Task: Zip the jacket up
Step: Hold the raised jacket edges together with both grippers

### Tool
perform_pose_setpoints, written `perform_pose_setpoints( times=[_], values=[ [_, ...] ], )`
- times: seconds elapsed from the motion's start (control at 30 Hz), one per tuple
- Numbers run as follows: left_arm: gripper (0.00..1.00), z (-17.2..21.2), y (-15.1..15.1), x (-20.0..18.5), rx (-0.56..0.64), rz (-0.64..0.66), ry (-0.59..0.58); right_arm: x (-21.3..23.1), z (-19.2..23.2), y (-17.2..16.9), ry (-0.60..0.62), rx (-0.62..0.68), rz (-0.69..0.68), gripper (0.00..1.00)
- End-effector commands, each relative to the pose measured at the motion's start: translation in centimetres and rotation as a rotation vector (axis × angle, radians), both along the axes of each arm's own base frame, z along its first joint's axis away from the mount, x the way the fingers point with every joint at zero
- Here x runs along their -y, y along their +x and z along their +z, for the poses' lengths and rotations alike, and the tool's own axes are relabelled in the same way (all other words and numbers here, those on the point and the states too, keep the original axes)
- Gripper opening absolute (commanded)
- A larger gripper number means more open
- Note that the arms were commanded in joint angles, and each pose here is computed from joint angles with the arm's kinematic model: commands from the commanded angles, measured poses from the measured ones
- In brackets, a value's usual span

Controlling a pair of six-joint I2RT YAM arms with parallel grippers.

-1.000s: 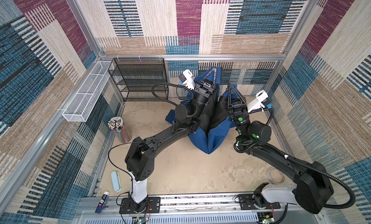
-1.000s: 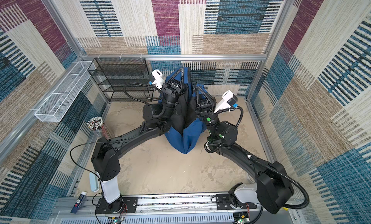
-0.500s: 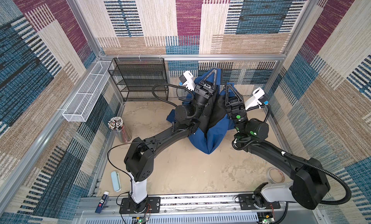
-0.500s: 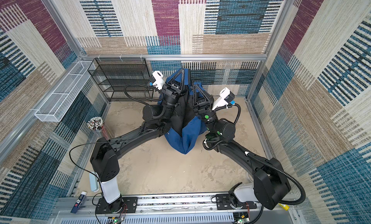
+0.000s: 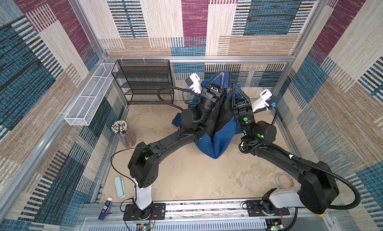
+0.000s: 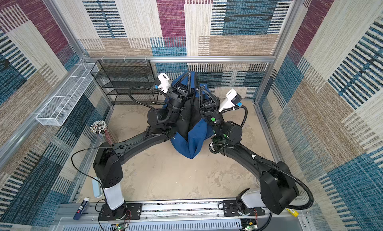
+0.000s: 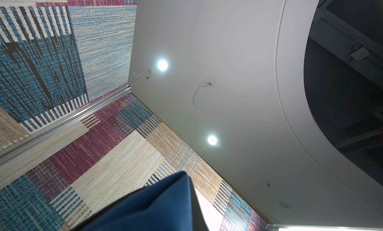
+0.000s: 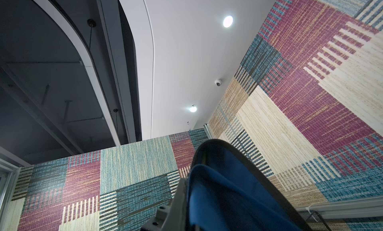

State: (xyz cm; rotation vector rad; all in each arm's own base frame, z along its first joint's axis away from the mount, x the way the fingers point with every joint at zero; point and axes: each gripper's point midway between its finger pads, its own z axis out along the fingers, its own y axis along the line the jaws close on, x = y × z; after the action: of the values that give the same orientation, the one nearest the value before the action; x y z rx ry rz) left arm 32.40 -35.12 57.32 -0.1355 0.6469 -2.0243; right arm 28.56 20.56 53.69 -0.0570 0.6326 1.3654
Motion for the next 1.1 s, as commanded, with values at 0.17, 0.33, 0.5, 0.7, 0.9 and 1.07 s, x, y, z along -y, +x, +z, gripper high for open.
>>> perform_pose_setpoints(
  times=[0.17, 0.33, 0.5, 0.7, 0.9, 1.07],
  values=[
    [0.00, 0.99, -1.20, -0.99, 0.036, -0.030, -0.054, 4.31, 3.75, -7.03, 0.203, 0.314, 0.032, 0.00],
    [0.00, 0.91, -1.15, -0.89, 0.034, -0.033, -0.054, 4.40, 3.72, -7.13, 0.211, 0.316, 0.044, 0.00],
    [0.00, 0.81, -1.05, -1.05, 0.028, -0.025, -0.054, 4.53, 3.70, -7.23, 0.214, 0.314, 0.053, 0.00],
    [0.00, 0.82, -1.02, -0.96, 0.029, -0.029, -0.055, 4.62, 3.58, -7.32, 0.217, 0.312, 0.057, 0.00],
    [0.00, 0.76, -0.86, -0.95, 0.024, -0.027, -0.059, 4.85, 3.36, -7.58, 0.219, 0.303, 0.060, 0.00],
    [0.00, 0.71, -0.84, -0.87, 0.022, -0.030, -0.059, 5.09, 3.40, -7.85, 0.222, 0.303, 0.056, 0.00]
  ],
)
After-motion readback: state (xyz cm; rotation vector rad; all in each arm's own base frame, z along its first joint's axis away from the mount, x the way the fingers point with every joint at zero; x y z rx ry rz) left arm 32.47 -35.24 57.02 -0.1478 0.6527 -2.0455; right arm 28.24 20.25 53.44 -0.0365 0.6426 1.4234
